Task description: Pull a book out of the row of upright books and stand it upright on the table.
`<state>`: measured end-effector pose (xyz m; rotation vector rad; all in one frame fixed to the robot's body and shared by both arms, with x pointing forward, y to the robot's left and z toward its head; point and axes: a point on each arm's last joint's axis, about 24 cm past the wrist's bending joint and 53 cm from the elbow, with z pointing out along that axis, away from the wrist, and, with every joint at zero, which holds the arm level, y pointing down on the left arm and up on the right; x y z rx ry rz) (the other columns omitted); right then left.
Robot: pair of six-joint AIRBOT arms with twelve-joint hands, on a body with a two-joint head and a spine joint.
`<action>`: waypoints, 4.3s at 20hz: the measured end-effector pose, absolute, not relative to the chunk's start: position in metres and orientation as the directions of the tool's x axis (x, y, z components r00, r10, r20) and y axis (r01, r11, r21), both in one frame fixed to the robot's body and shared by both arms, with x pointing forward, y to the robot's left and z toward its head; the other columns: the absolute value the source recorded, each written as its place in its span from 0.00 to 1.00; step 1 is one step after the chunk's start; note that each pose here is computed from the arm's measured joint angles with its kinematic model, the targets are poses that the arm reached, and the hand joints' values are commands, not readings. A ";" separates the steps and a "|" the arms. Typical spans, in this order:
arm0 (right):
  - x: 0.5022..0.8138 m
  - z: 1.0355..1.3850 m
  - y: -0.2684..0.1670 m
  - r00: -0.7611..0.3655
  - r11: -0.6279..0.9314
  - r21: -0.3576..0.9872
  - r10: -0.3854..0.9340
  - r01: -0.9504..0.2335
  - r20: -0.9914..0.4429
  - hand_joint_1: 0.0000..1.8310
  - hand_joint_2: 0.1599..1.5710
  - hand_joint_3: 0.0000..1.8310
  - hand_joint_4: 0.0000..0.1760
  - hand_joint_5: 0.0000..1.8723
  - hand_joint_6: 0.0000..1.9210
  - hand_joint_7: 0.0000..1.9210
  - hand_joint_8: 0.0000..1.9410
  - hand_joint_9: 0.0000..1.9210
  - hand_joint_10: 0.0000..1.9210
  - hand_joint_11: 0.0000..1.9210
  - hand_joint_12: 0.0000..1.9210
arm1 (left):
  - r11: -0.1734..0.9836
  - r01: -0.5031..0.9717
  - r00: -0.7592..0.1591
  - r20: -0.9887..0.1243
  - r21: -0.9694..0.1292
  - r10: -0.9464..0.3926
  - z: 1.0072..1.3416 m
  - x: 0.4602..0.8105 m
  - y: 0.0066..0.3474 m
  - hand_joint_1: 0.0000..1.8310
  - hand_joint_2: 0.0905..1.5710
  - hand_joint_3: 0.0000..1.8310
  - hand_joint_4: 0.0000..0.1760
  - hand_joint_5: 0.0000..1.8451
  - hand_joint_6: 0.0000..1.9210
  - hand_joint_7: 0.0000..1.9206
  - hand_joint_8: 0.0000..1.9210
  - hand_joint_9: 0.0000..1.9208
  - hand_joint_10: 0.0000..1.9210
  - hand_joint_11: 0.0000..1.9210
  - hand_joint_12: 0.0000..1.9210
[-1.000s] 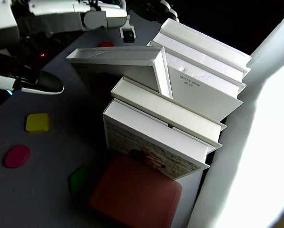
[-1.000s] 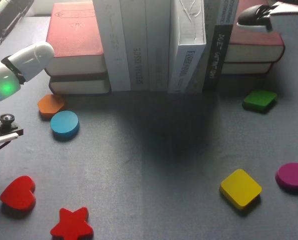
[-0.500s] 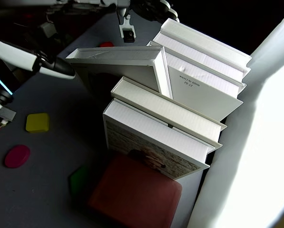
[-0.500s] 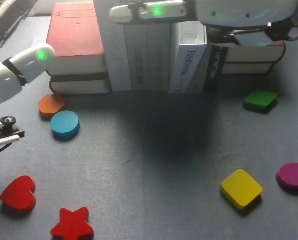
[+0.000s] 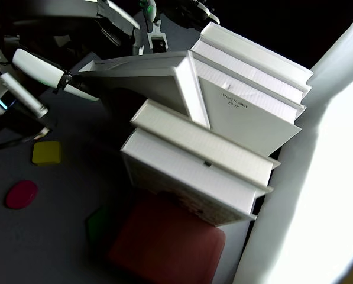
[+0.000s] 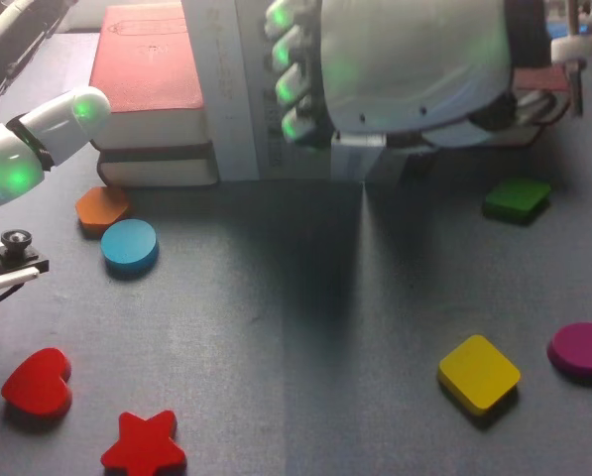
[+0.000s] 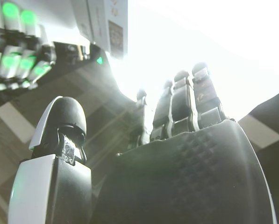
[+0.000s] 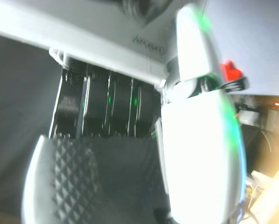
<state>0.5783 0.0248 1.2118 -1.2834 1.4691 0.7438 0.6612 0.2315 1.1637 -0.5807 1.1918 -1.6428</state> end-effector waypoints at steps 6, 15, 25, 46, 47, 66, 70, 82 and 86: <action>0.544 1.221 0.022 0.078 0.164 -0.131 -0.298 -0.978 -0.951 0.67 0.74 0.00 0.00 0.43 0.54 0.43 0.77 0.27 0.74 0.08 0.91 | -0.032 0.431 -0.387 -0.153 -0.902 -0.909 1.163 0.661 0.236 0.20 0.84 0.00 0.49 0.05 0.00 0.00 0.00 0.00 0.00 0.01 0.01; 0.508 1.246 0.006 0.039 0.084 -0.060 -0.233 -0.995 -0.972 0.67 0.74 0.00 0.00 0.44 0.54 0.43 0.77 0.27 0.74 0.08 0.91 | -0.033 0.436 -0.384 -0.153 -0.899 -0.911 1.164 0.660 0.238 0.18 0.85 0.00 0.62 0.05 0.00 0.00 0.00 0.00 0.00 0.00 0.00; 0.476 1.272 -0.008 -0.001 -0.004 0.002 -0.173 -1.000 -0.985 0.67 0.74 0.00 0.00 0.44 0.54 0.43 0.77 0.27 0.73 0.08 0.91 | -0.033 0.437 -0.383 -0.153 -0.899 -0.911 1.164 0.660 0.238 0.21 0.85 0.00 0.52 0.05 0.00 0.00 0.00 0.00 0.00 0.00 0.00; 0.501 1.252 0.023 -0.241 -0.011 0.251 -0.240 -0.968 -0.940 0.67 0.74 0.00 0.00 0.44 0.54 0.43 0.77 0.27 0.73 0.08 0.91 | -0.040 0.431 -0.375 -0.138 -0.902 -0.917 1.160 0.661 0.239 0.24 0.85 0.00 0.49 0.05 0.00 0.00 0.00 0.00 0.00 0.00 0.00; 0.508 1.250 0.028 -0.280 -0.003 0.289 -0.236 -0.957 -0.931 0.67 0.74 0.00 0.00 0.44 0.54 0.43 0.77 0.27 0.73 0.08 0.91 | -0.039 0.428 -0.375 -0.138 -0.903 -0.917 1.159 0.661 0.239 0.24 0.86 0.00 0.48 0.05 0.00 0.00 0.00 0.00 0.00 0.00 0.00; 0.575 1.238 0.036 -0.492 0.127 0.477 -0.133 -0.870 -0.860 0.67 0.74 0.00 0.00 0.44 0.54 0.43 0.77 0.27 0.73 0.08 0.91 | -0.042 0.420 -0.365 -0.127 -0.906 -0.922 1.150 0.668 0.240 0.29 0.87 0.00 0.49 0.07 0.00 0.00 0.00 0.00 0.00 0.00 0.04; 0.584 1.237 0.032 -0.518 0.142 0.503 -0.093 -0.852 -0.850 0.59 0.58 0.00 0.56 0.09 0.11 0.09 0.15 0.05 0.15 0.02 0.97 | -0.041 0.405 -0.345 -0.111 -0.914 -0.932 1.144 0.673 0.245 0.25 0.86 0.00 0.43 0.05 0.00 0.00 0.00 0.00 0.00 0.00 0.00; 0.649 1.228 -0.013 -0.612 0.254 0.618 0.114 -0.744 -0.783 0.41 0.34 0.34 0.59 0.00 0.00 0.00 0.00 0.00 0.00 0.00 0.00 | -0.043 0.400 -0.348 -0.109 -0.916 -0.931 1.140 0.674 0.244 0.25 0.85 0.00 0.53 0.07 0.01 0.00 0.00 0.00 0.00 0.00 0.00; 0.643 1.247 -0.017 -0.598 0.202 0.620 0.164 -0.758 -0.785 0.30 0.43 0.13 0.60 0.00 0.00 0.00 0.00 0.00 0.00 0.00 0.00 | -0.043 0.400 -0.344 -0.106 -0.915 -0.933 1.141 0.674 0.245 0.25 0.86 0.00 0.49 0.08 0.01 0.00 0.00 0.00 0.00 0.00 0.00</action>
